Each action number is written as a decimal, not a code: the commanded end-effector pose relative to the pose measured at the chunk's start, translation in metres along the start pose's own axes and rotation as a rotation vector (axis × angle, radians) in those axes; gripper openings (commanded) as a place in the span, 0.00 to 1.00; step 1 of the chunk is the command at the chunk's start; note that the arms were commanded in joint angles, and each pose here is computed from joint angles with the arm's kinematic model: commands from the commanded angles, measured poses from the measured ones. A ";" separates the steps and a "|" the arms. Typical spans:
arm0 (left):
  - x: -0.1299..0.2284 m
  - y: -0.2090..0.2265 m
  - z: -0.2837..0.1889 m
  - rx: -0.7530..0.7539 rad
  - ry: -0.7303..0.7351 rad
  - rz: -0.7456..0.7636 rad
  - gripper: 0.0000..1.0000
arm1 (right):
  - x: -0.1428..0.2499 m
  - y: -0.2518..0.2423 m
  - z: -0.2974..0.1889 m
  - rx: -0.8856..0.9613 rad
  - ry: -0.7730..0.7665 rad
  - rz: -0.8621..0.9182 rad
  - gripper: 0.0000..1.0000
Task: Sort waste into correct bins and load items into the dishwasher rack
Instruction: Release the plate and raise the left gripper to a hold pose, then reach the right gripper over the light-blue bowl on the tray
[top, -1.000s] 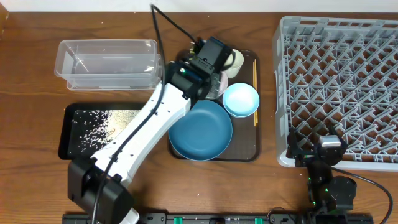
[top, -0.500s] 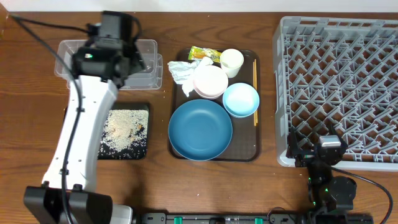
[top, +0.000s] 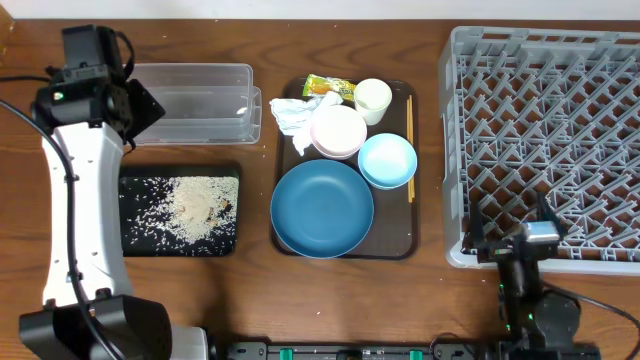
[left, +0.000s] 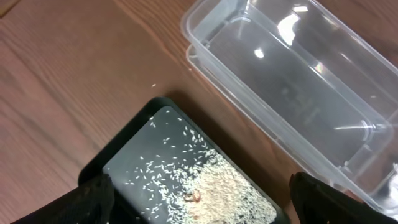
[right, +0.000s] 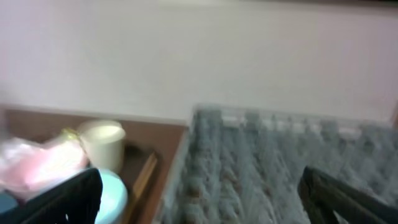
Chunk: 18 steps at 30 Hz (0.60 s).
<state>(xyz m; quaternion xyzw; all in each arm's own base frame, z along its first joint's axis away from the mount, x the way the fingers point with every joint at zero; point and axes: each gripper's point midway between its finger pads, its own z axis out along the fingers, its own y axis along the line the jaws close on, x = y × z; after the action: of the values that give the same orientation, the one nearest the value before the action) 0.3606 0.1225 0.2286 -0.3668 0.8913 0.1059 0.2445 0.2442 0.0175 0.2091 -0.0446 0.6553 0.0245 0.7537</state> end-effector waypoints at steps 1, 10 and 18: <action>-0.004 0.004 -0.003 -0.004 -0.008 -0.018 0.93 | -0.030 0.015 -0.003 -0.086 -0.121 0.027 0.99; -0.004 0.004 -0.003 -0.004 -0.008 -0.017 0.93 | -0.130 0.018 -0.037 -0.129 -0.552 0.086 0.99; -0.004 0.004 -0.003 -0.004 -0.008 -0.017 0.93 | -0.203 0.054 -0.022 -0.345 -0.582 -0.049 0.99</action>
<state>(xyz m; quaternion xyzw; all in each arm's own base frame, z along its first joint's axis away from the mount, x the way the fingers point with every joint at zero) 0.3597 0.1243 0.2284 -0.3694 0.8906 0.1054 0.2434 0.1913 0.0462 0.3716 -0.0994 0.4069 0.1073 0.9017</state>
